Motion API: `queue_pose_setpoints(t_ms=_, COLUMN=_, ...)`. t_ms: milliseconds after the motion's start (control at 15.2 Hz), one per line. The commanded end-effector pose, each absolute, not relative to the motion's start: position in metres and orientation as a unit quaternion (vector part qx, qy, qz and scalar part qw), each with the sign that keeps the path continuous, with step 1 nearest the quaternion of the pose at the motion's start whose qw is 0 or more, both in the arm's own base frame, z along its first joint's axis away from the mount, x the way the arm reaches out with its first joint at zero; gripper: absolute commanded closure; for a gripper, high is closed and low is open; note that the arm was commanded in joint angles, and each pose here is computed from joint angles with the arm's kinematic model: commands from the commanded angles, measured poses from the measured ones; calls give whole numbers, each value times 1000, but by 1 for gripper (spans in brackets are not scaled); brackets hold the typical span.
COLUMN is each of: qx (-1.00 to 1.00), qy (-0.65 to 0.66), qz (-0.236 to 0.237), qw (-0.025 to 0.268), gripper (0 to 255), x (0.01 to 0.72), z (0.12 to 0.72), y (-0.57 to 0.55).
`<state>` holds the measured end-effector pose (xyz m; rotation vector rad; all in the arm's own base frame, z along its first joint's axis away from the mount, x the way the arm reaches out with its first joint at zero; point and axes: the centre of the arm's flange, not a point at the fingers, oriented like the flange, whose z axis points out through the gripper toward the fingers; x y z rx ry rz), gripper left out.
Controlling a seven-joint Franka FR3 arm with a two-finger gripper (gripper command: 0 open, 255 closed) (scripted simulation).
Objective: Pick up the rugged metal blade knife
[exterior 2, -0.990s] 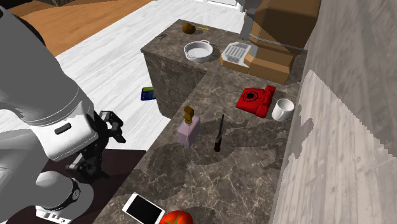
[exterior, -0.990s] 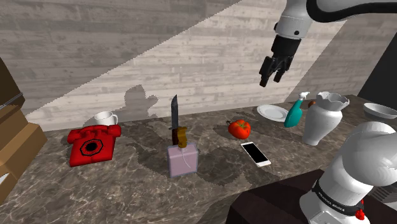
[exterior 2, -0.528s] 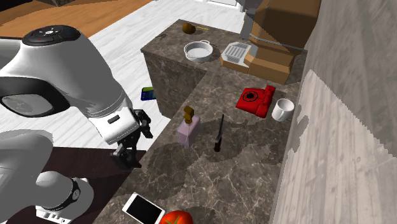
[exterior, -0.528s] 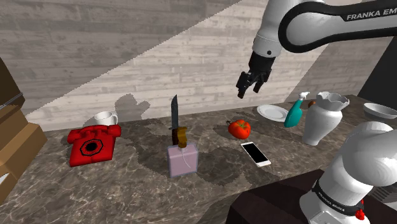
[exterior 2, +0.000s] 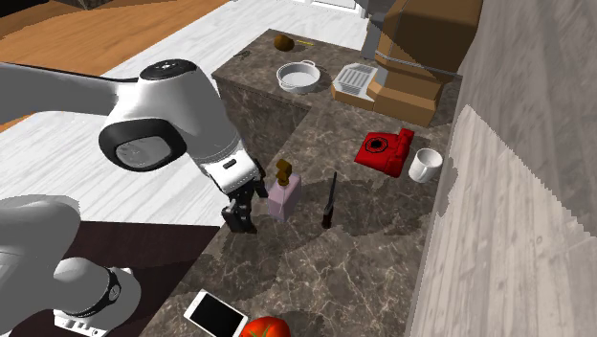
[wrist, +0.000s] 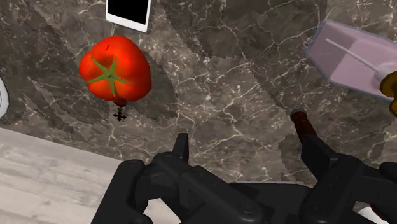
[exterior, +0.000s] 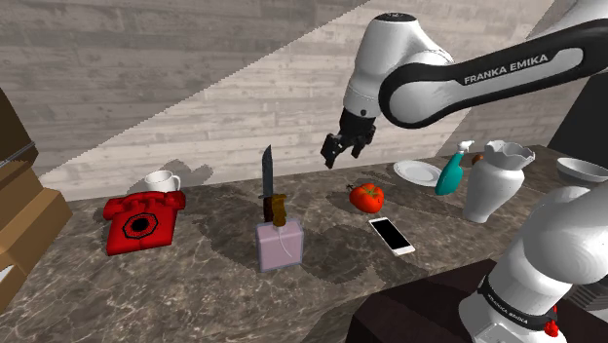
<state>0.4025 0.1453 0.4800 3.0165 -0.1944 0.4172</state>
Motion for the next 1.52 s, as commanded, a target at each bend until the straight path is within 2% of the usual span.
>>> queue_pose_setpoints(t_ms=0, qx=985, qy=-66, qz=149, qw=49, gripper=0, x=415, z=463, y=159)
queue_pose_setpoints(t_ms=1056, qx=964, qy=-79, qz=238, qw=89, gripper=0, x=542, z=347, y=277)
queue_pose_setpoints(t_ms=1452, qx=963, qy=-79, qz=242, qw=91, gripper=0, x=548, z=316, y=282)
